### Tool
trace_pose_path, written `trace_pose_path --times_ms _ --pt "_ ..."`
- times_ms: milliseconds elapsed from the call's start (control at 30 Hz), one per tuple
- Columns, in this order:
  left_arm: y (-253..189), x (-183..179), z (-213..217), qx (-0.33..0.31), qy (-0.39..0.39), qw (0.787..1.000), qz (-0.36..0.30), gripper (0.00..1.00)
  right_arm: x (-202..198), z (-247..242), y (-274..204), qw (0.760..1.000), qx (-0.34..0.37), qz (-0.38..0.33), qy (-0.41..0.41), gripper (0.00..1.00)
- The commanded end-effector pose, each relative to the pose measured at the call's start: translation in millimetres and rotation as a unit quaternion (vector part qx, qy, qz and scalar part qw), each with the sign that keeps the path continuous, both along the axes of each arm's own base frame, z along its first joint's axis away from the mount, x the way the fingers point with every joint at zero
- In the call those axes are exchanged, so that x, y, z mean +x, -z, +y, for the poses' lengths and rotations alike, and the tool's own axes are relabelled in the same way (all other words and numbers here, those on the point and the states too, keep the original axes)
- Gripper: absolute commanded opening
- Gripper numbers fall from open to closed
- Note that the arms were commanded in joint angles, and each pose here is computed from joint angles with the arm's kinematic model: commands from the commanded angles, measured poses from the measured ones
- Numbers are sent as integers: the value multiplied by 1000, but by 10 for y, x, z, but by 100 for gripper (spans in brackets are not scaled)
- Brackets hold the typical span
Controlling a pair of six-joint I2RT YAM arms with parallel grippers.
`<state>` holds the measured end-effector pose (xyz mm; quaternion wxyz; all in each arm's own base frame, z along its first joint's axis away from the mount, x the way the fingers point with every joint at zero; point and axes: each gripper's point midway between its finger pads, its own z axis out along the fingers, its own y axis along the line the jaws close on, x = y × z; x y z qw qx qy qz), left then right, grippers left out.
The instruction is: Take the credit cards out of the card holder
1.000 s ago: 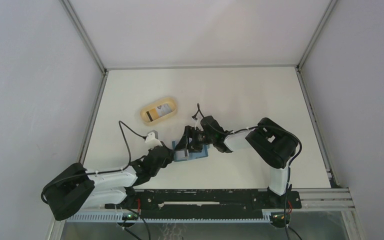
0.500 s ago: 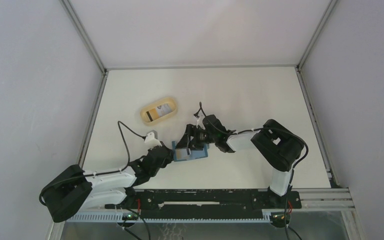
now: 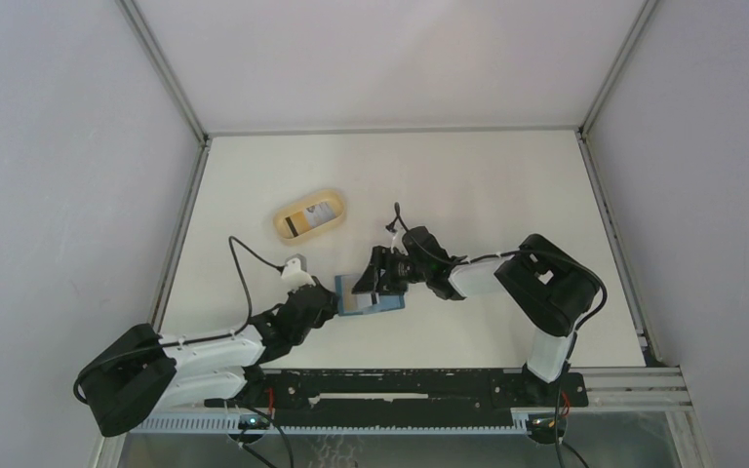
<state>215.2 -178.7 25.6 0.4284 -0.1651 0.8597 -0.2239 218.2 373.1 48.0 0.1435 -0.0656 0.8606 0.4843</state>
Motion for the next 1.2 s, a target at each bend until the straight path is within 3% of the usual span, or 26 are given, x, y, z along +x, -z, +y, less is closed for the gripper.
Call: trace_pose_path --times_ms 0,533,1000,1167 --pt "-27 -7 0 6 9 1000 -7 0 86 -35 -164 999 14 -36 2 69" --pt "-26 -15 22 8 7 1000 -7 0 129 -192 -121 999 12 -32 13 61" --pt "-14 -24 47 11 5 1000 -7 0 149 -342 -69 999 14 -26 15 27" --pt "-25 -16 43 13 4 1000 -7 0 160 -371 -54 1000 12 -26 12 21"
